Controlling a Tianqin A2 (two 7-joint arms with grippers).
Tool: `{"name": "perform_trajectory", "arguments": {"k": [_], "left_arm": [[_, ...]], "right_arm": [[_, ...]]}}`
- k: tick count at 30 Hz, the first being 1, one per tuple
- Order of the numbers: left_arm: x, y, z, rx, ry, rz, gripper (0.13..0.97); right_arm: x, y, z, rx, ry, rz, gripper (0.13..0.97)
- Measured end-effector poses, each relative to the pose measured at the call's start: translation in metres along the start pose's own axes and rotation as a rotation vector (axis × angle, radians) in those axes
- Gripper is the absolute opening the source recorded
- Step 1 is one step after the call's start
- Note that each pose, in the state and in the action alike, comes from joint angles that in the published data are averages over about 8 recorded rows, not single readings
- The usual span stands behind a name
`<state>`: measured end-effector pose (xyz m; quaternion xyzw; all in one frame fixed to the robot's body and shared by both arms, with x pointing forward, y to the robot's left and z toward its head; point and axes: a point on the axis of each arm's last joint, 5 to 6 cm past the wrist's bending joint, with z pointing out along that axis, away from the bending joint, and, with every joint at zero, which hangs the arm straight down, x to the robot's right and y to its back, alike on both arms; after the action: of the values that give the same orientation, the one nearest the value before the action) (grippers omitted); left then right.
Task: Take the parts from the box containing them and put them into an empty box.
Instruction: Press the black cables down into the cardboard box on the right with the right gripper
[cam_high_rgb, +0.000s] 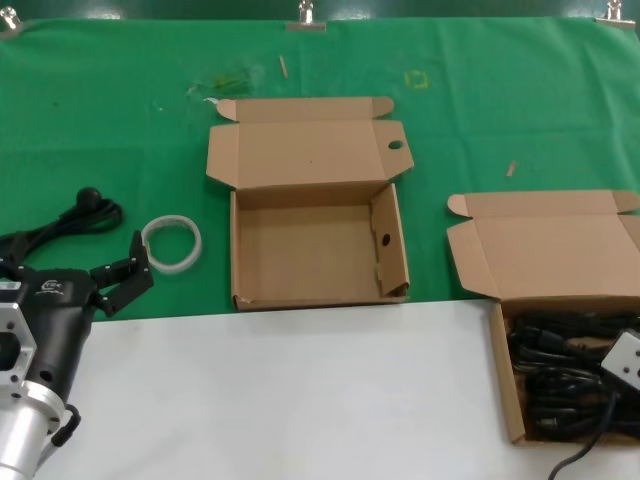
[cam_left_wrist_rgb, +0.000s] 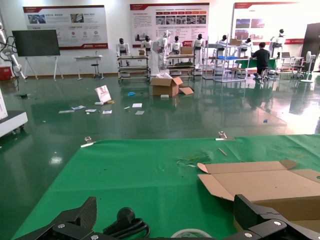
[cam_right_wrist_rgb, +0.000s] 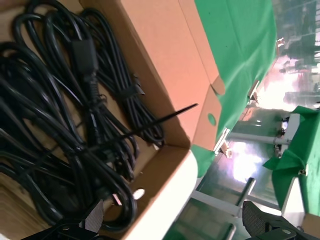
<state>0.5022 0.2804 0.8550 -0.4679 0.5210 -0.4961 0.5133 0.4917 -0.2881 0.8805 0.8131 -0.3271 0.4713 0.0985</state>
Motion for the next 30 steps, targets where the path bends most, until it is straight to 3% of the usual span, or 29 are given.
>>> {"name": "perform_trajectory", "arguments": {"k": [30], "left_arm": [[0.0000,0.0000,0.000,0.000,0.000,0.000,0.966]], "right_arm": [[-0.023,-0.005,0.009,0.019,-0.046,0.063,0.935]]}}
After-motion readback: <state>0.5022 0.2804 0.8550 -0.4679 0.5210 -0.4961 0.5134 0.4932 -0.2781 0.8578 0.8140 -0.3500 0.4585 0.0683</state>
